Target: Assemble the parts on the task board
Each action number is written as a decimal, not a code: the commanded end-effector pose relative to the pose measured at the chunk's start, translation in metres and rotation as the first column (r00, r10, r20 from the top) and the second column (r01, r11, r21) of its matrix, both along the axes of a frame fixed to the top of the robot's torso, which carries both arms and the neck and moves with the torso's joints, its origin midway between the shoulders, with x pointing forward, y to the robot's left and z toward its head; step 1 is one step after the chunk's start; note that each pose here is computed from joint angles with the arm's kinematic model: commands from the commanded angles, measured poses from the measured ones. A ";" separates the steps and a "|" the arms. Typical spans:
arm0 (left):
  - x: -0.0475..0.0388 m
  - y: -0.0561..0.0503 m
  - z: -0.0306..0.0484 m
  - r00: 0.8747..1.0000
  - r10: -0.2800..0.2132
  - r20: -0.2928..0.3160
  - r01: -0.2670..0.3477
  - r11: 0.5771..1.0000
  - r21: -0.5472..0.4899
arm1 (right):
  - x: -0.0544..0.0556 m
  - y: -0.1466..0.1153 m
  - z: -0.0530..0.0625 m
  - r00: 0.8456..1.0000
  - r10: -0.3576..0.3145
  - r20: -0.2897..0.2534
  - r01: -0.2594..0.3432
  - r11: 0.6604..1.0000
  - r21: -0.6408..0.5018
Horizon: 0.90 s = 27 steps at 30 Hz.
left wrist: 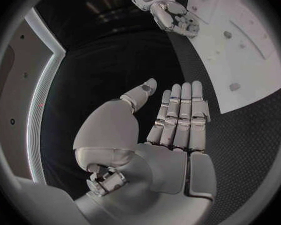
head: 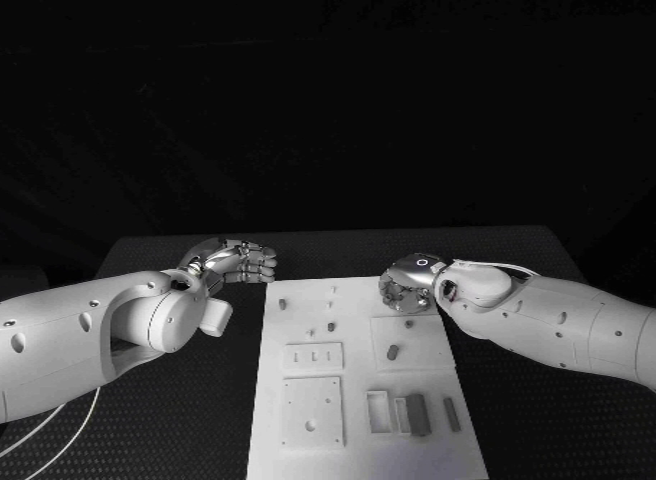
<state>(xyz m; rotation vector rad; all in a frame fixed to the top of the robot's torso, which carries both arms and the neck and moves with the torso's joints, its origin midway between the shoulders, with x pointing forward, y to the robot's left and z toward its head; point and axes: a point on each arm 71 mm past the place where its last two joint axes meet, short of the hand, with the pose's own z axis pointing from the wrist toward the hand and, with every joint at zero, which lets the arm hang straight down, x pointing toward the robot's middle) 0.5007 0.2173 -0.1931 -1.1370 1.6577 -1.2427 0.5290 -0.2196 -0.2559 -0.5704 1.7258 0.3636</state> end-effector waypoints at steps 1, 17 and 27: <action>-0.0001 -0.003 0.0017 1.000 -0.020 0.004 0.020 1.000 -0.011 | -0.002 0.002 -0.004 1.000 0.021 -0.018 -0.021 0.999 -0.025; 0.0000 -0.003 0.0029 1.000 -0.019 0.006 0.019 1.000 -0.011 | -0.006 0.026 0.011 0.995 0.040 0.091 -0.042 0.999 0.029; 0.0003 -0.005 0.0035 1.000 -0.024 0.006 0.024 1.000 -0.011 | -0.004 0.062 0.027 0.983 0.040 0.178 -0.049 0.998 0.050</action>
